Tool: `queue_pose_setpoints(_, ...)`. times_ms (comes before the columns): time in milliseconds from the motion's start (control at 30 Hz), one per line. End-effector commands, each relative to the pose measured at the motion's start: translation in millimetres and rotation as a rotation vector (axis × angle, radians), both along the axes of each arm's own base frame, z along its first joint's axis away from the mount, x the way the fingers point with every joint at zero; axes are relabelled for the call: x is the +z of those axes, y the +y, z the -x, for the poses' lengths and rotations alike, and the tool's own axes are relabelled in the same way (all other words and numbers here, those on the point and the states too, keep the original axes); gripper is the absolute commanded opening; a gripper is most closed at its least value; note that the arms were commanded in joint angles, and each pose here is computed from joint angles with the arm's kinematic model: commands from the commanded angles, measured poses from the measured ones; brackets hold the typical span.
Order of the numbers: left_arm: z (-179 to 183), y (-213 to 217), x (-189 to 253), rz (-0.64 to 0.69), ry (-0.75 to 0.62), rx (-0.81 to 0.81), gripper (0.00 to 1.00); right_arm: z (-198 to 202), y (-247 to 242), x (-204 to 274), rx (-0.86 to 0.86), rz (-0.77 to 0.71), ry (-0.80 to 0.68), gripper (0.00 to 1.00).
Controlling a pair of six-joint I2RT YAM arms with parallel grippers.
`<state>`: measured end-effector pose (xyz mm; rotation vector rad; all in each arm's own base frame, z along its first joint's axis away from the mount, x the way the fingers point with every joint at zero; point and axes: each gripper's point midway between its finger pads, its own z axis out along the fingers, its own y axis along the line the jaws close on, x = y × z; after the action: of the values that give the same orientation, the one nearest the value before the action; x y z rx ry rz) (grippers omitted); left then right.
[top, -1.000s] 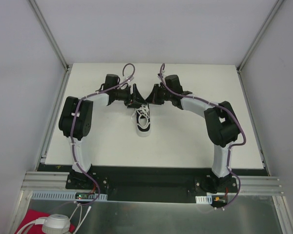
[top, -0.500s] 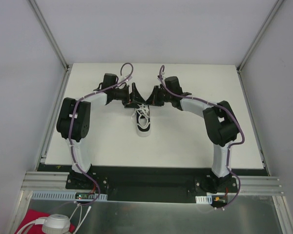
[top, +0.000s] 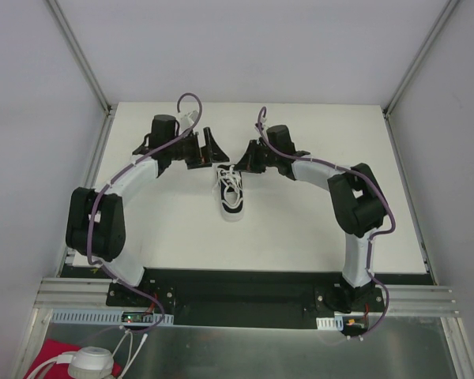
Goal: Tie the shoes
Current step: Tie the shoelace on the shoe.
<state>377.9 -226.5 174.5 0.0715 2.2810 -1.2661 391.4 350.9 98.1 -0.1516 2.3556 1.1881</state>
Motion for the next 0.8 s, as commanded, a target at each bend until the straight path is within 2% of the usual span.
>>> queue_pose_setpoints(0, 38, -10, -15, -0.1, -0.013, -0.016, 0.99, 1, 7, 12, 0.019, -0.04, -0.028, 0.01)
queue_pose_setpoints(200, 55, -31, -25, -0.183, -0.025, -0.026, 0.98, 0, 8, 10, 0.018, -0.043, -0.021, 0.01)
queue_pose_setpoints(400, 56, -37, -41, -0.236, 0.001, -0.022, 0.77, -1, 8, 13, 0.016, -0.048, -0.028, 0.01)
queue_pose_setpoints(667, 46, -43, -43, -0.329, -0.02, -0.004, 0.69, 0, 9, 11, 0.018, -0.047, -0.021, 0.01)
queue_pose_setpoints(767, 47, -46, -48, -0.374, -0.024, -0.011, 0.58, -1, 9, 11, 0.02, -0.048, -0.022, 0.01)
